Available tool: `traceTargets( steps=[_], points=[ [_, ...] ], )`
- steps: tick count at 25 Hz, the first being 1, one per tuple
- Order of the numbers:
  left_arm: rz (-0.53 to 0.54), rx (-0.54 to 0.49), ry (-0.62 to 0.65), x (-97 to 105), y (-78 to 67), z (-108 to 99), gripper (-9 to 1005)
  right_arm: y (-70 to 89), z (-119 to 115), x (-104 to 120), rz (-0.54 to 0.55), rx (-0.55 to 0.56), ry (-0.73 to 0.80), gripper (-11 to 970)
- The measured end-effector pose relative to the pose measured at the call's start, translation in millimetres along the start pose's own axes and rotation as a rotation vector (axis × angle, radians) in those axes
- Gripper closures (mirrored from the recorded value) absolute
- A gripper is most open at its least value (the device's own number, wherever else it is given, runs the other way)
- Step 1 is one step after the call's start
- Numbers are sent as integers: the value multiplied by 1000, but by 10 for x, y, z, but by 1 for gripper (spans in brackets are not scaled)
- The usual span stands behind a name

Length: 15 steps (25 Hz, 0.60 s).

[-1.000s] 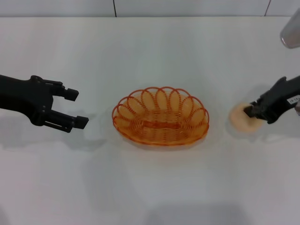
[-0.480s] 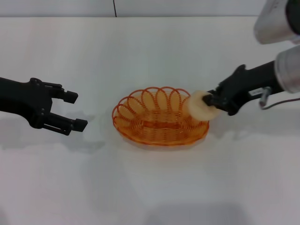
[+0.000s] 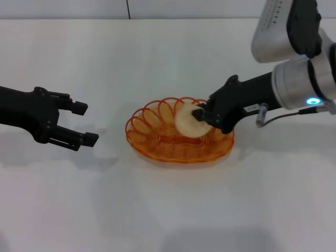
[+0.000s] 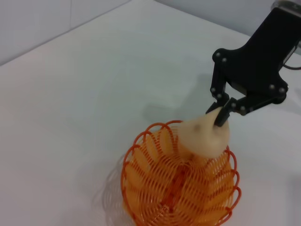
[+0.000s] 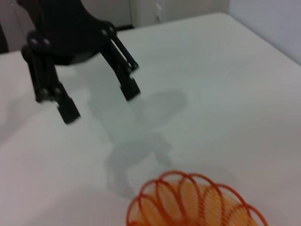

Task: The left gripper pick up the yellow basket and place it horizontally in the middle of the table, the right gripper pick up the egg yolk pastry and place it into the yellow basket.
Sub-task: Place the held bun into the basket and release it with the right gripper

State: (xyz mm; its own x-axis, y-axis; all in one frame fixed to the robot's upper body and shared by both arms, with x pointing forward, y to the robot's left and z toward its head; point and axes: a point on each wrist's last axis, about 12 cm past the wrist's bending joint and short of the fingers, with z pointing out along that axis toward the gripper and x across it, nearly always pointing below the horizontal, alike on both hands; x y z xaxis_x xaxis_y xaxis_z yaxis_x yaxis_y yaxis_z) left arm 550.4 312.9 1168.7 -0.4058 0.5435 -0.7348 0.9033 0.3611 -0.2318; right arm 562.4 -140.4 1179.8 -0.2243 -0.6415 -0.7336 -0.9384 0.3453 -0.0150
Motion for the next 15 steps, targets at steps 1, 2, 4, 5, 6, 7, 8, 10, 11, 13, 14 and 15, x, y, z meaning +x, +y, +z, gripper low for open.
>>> traceTargets(
  steps=[1,2,4,5,6,7,8,10,11,13,14,15],
  points=[
    [0,-1,0,0,1,0,108,5,31,-9,-3,-10,-11,924],
    [0,-1,0,0,1,0,108,7,51,-17,-6,-16,-15,924],
    [1,-1,0,0,2,1,108,9,103,-34,-11,-28,-18,924],
    [1,-1,0,-1,2,1,108,9,137,-44,-15,-32,-18,924],
    [1,-1,0,-1,2,1,108,11,160,-52,-18,-36,-17,924],
    [1,-1,0,-2,2,2,108,8,184,-57,-18,-37,-16,924],
    [1,-1,0,-2,2,2,108,7,208,-62,-19,-38,-13,924],
    [2,-2,0,-6,3,3,108,-2,231,-64,-18,-38,-10,925],
    [3,-3,0,-7,5,2,108,-7,239,-65,-17,-37,-10,925],
    [3,-6,0,-8,10,0,108,-12,248,-66,-16,-34,-12,925],
    [3,-9,0,-9,13,0,108,-11,257,-66,-17,-31,-13,925],
    [3,-12,-1,-9,16,0,108,-8,264,-68,-18,-30,-14,925]
  ],
)
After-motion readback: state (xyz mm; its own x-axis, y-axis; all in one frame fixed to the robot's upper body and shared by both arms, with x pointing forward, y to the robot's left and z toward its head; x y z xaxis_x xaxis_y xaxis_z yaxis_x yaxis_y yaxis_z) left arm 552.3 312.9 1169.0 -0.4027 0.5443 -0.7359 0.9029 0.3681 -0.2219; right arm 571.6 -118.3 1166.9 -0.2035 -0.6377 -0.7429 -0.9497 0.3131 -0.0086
